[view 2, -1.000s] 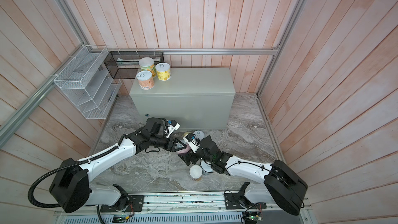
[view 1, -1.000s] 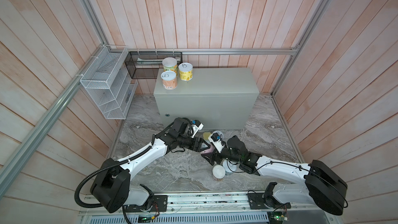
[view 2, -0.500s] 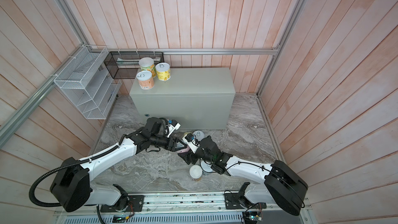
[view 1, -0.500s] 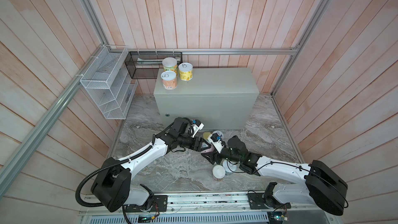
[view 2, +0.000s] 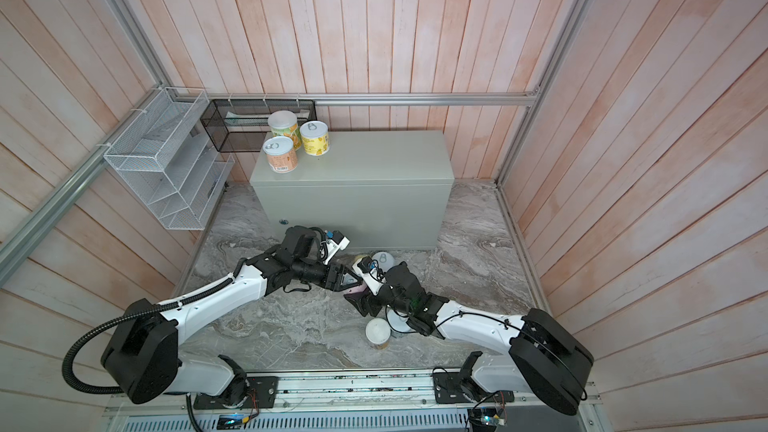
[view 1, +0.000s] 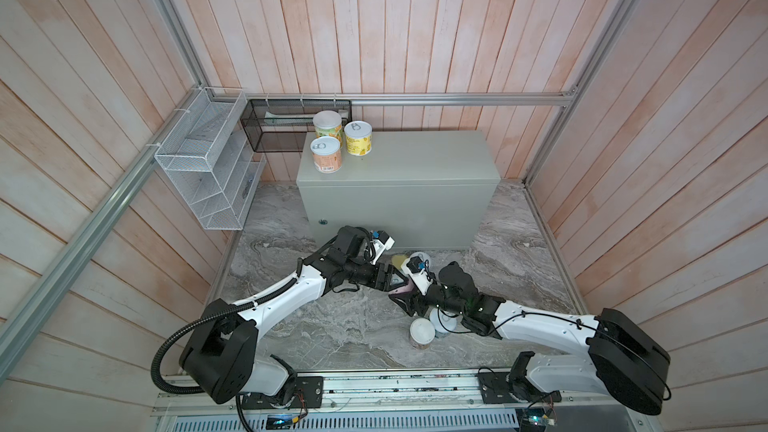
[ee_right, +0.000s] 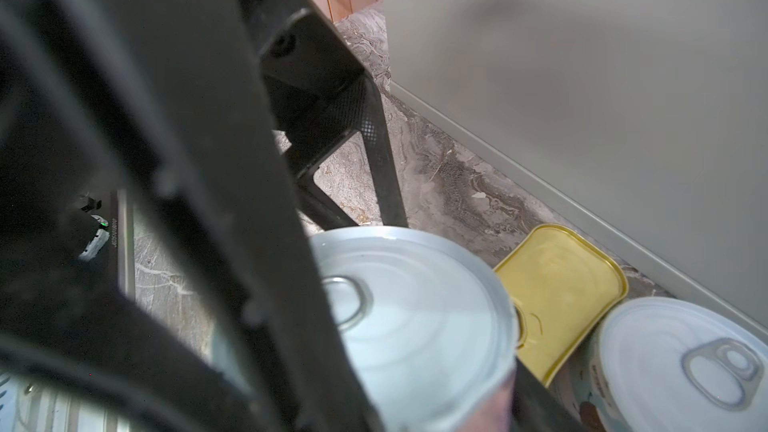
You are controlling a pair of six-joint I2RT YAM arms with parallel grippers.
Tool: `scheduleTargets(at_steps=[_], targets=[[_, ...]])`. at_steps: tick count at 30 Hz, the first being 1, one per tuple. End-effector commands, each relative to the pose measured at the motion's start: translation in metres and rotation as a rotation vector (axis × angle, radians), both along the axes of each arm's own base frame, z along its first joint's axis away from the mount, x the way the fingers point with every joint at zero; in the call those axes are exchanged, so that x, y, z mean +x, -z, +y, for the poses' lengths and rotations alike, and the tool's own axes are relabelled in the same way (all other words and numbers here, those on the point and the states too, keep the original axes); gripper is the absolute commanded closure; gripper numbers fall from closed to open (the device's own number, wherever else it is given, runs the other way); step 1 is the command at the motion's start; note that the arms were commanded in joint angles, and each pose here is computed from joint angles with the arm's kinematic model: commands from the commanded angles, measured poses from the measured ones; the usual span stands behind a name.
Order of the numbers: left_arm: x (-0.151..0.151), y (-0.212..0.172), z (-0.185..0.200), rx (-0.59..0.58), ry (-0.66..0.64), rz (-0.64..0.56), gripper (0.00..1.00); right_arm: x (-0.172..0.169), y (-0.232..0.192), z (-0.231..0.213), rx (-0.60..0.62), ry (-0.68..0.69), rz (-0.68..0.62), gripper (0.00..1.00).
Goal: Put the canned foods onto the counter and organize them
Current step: 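Close the right gripper on the pink can beside the left gripper, then open the left, then carry the pink can up onto the gray cabinet top with the right gripper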
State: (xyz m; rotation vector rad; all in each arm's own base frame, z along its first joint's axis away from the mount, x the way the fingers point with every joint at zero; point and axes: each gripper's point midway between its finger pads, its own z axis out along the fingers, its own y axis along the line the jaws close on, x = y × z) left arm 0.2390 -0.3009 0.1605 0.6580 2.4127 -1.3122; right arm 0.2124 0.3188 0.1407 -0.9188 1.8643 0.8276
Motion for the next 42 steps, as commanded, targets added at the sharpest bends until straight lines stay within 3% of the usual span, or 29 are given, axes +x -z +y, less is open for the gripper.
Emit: scheduleTargets(at_steps=[1, 14, 21, 33, 42], targets=[[0.005, -0.011, -0.005, -0.030, 0.009, -0.020, 0.00, 0.011, -0.015, 0.000, 0.046, 0.048, -0.037, 0.36], [0.019, -0.008, 0.010, -0.013, -0.054, -0.022, 0.00, 0.022, -0.020, -0.006, 0.060, 0.118, -0.047, 0.37], [0.023, -0.017, 0.020, -0.077, -0.150, -0.067, 0.00, 0.029, -0.022, -0.015, 0.067, 0.193, -0.047, 0.37], [0.031, -0.033, 0.043, -0.105, -0.314, -0.208, 0.00, 0.029, -0.061, -0.038, 0.120, 0.270, -0.090, 0.37], [0.031, -0.035, 0.077, -0.109, -0.465, -0.399, 0.00, 0.014, -0.107, -0.065, 0.241, 0.303, -0.156, 0.36]])
